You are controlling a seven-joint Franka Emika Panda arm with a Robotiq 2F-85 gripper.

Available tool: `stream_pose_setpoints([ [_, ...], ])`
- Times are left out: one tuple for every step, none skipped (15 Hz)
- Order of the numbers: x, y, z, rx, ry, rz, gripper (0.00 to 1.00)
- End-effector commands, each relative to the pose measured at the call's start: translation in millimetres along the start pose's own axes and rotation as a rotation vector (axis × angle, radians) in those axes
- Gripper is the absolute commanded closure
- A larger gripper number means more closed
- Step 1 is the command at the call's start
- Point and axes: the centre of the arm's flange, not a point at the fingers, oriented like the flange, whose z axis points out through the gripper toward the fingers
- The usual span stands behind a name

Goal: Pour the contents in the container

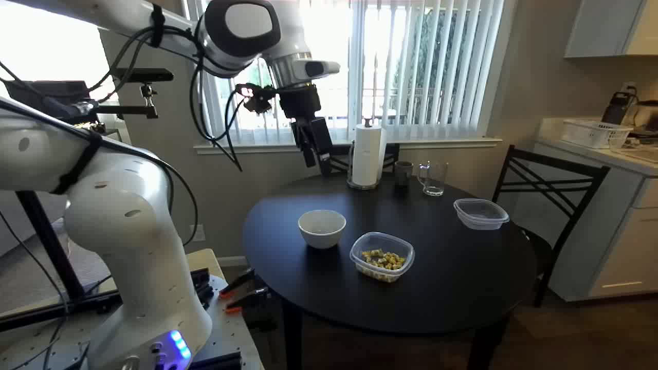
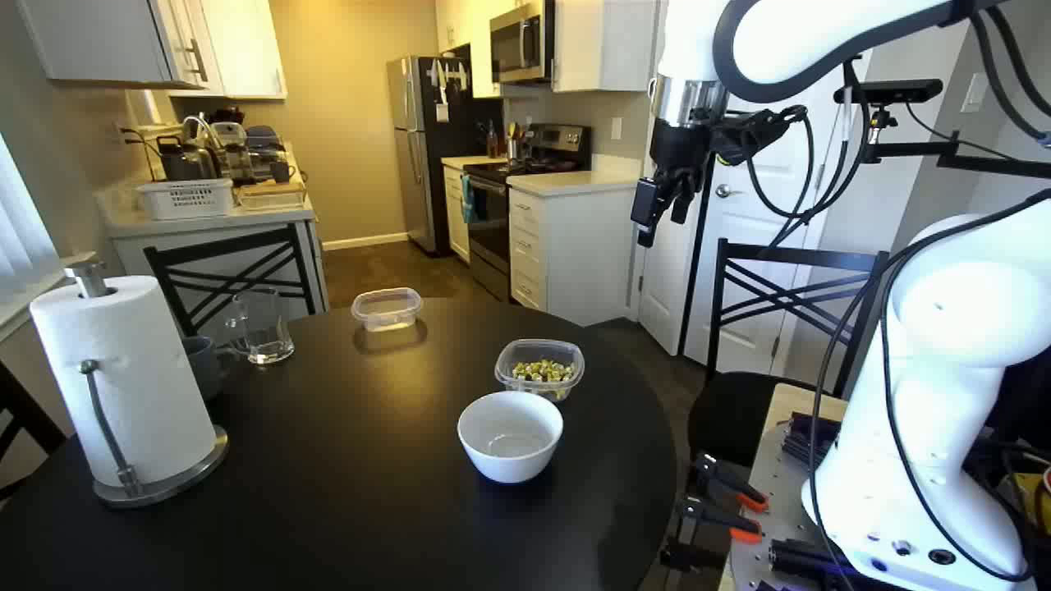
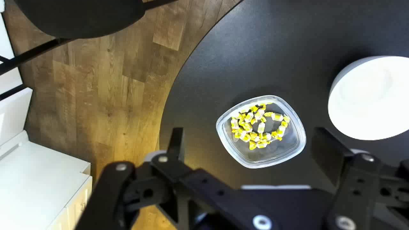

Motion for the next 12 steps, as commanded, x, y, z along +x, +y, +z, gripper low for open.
stream_pose_setpoints([
  [0, 0, 0, 0.0, 0.0, 0.0, 0.0],
  [0, 0, 0, 0.0, 0.0, 0.0, 0.0],
  [0, 0, 0, 0.0, 0.0, 0.0, 0.0],
  [0, 0, 0, 0.0, 0.0, 0.0, 0.0],
  [0, 0, 0, 0.0, 0.0, 0.0, 0.0],
  [0, 0, 0, 0.0, 0.0, 0.0, 0.0],
  [-2, 0, -2, -0.011, 0.01, -0.003, 0.0],
  [10, -9, -14, -0.02, 0.016, -0.04, 0.0],
  [16, -17, -22, -0.028, 0.029, -0.072, 0.0],
  [27, -43, -38, -0.026, 0.047, -0.162, 0.0],
  [31, -56, -46, -0.015, 0.055, -0.208, 0.0],
  [37, -76, -49, -0.015, 0.059, -0.261, 0.0],
])
